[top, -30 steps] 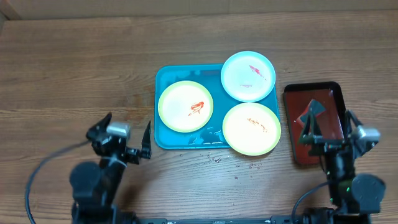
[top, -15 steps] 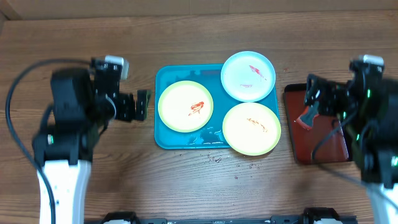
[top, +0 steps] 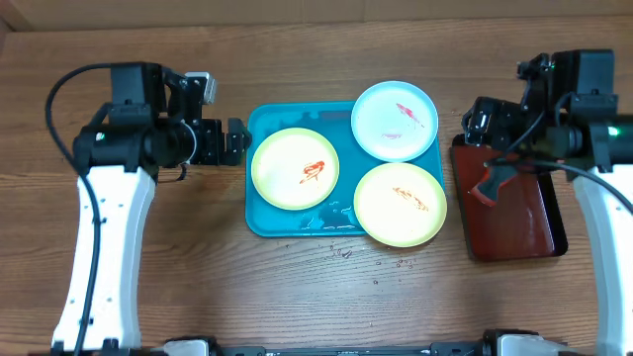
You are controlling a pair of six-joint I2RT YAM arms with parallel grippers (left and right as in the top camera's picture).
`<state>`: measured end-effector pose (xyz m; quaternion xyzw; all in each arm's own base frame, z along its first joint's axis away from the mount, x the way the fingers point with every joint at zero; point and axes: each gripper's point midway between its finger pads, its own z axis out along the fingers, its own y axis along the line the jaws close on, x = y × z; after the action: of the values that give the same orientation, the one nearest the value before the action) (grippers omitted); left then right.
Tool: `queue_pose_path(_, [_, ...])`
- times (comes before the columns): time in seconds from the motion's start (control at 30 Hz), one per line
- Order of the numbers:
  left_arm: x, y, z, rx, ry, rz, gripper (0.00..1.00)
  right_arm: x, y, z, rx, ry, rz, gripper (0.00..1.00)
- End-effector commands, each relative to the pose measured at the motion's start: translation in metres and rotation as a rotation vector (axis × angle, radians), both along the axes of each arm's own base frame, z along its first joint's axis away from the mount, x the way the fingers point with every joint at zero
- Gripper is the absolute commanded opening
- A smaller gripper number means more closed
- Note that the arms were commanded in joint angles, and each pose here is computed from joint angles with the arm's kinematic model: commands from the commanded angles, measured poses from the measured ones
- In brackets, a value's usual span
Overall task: Clean dirty plates on tray and stack at the side
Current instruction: 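Move the left gripper to the left yellow plate's rim and grip it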
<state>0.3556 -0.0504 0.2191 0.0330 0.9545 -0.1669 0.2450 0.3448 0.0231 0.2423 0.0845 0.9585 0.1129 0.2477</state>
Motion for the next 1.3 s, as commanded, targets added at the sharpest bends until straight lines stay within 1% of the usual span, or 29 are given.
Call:
queue_pose_path(0.0, [0.009, -0.008, 0.000, -0.075, 0.028, 0.056, 0.97, 0.001, -0.006, 0.008, 0.014, -0.007, -0.041, 0.91])
queue_pose_path(0.07, [0.013, -0.004, -0.011, -0.083, 0.086, 0.157, 0.93, -0.001, -0.012, 0.006, 0.017, 0.005, -0.064, 0.82])
queue_pose_path(0.1, [0.014, -0.003, -0.020, -0.066, 0.121, 0.201, 0.91, -0.002, -0.015, 0.006, 0.017, 0.008, -0.073, 0.80])
queue_pose_path(0.2, [0.016, -0.008, -0.048, 0.000, 0.207, 0.282, 0.86, -0.004, -0.022, 0.004, 0.007, 0.016, -0.093, 0.76])
queue_pose_path(0.33, [0.020, -0.010, -0.083, 0.096, 0.287, 0.386, 0.83, -0.004, -0.027, 0.002, -0.011, 0.022, -0.108, 0.75])
queue_pose_path(0.37, [0.021, -0.010, -0.090, 0.111, 0.300, 0.399, 0.79, -0.005, -0.027, 0.002, -0.011, 0.023, -0.108, 0.74])
queue_pose_path(0.43, [0.023, -0.013, -0.104, 0.127, 0.327, 0.393, 0.75, -0.005, -0.027, 0.002, -0.013, 0.025, -0.109, 0.74])
queue_pose_path(0.5, [0.023, -0.013, -0.117, 0.169, 0.346, 0.315, 0.72, -0.006, -0.027, 0.002, -0.015, 0.028, -0.109, 0.74])
queue_pose_path(0.53, [0.025, -0.012, -0.122, 0.187, 0.343, 0.276, 0.68, -0.006, -0.027, 0.001, -0.015, 0.029, -0.109, 0.74])
queue_pose_path(0.6, [0.028, -0.013, -0.130, 0.213, 0.339, 0.216, 0.63, -0.006, -0.028, 0.001, -0.020, 0.028, -0.112, 0.75])
queue_pose_path(0.63, [0.032, -0.013, -0.140, 0.229, 0.340, 0.175, 0.56, -0.006, -0.030, 0.001, -0.029, 0.029, -0.118, 0.75])
queue_pose_path(0.7, [0.036, -0.014, -0.152, 0.235, 0.349, 0.152, 0.52, -0.006, -0.032, 0.001, -0.038, 0.030, -0.122, 0.75])
queue_pose_path(0.77, [0.037, -0.016, -0.162, 0.232, 0.369, 0.150, 0.43, -0.007, -0.032, 0.000, -0.038, 0.033, -0.121, 0.75])
queue_pose_path(0.83, [0.036, -0.022, -0.173, 0.201, 0.397, 0.134, 0.38, -0.007, -0.032, 0.000, -0.038, 0.034, -0.122, 0.75])
queue_pose_path(0.93, [0.034, -0.030, -0.185, 0.168, 0.428, 0.108, 0.37, -0.007, -0.032, 0.000, -0.038, 0.033, -0.122, 0.75])
queue_pose_path(1.03, [0.034, -0.031, -0.197, 0.174, 0.447, 0.090, 0.36, -0.007, -0.032, 0.000, -0.038, 0.034, -0.122, 0.75])
queue_pose_path(1.2, [0.037, -0.028, -0.199, 0.188, 0.433, 0.096, 0.36, -0.007, -0.032, 0.000, -0.037, 0.036, -0.122, 0.75])
queue_pose_path(1.27, [0.039, -0.028, -0.199, 0.189, 0.425, 0.087, 0.32, -0.008, -0.032, 0.000, -0.037, 0.037, -0.122, 0.75])
